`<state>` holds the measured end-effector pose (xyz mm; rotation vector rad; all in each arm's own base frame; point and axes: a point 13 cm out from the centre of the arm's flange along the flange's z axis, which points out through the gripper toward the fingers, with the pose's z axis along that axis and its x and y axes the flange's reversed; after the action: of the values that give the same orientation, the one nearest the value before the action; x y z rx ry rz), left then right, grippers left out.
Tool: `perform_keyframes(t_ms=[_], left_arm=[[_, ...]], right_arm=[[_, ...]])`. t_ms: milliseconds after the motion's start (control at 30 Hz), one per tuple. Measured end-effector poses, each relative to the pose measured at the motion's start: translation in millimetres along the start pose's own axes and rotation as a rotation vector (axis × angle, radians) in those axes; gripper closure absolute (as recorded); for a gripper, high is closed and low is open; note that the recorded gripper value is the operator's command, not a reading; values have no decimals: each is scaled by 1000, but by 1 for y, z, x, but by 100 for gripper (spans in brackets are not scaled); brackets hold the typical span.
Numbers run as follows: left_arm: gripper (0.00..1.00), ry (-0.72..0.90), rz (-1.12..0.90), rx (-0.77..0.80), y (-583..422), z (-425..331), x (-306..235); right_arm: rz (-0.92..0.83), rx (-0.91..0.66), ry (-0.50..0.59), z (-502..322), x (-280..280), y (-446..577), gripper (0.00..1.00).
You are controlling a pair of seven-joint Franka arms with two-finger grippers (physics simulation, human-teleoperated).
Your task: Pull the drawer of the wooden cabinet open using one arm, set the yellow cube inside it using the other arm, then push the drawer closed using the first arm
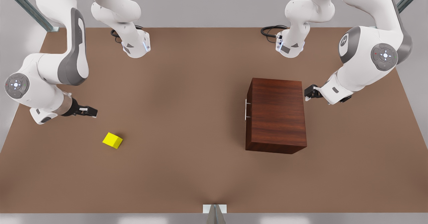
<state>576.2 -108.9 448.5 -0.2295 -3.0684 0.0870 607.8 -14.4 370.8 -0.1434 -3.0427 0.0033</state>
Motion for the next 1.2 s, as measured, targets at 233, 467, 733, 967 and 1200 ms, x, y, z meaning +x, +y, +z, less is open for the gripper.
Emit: perform_keyframes(t_ms=[233, 467, 733, 967, 1200], left_arm=[[0, 38, 116, -50, -90, 34, -7], [0, 13, 322, -253, -318, 136, -30], [0, -95, 110, -259, -305, 170, -82], [0, -10, 106, -414, -299, 208, -19], [0, -34, 42, -467, -297, 233, -17]], right_arm=[[-3, 0, -17, 4, -7, 6, 0], [4, 0, -20, 7, -10, 5, 0], [9, 1, -17, 11, -11, 5, 0], [12, 1, -18, 11, -12, 5, 0], [13, 1, -16, 11, -12, 5, 0]])
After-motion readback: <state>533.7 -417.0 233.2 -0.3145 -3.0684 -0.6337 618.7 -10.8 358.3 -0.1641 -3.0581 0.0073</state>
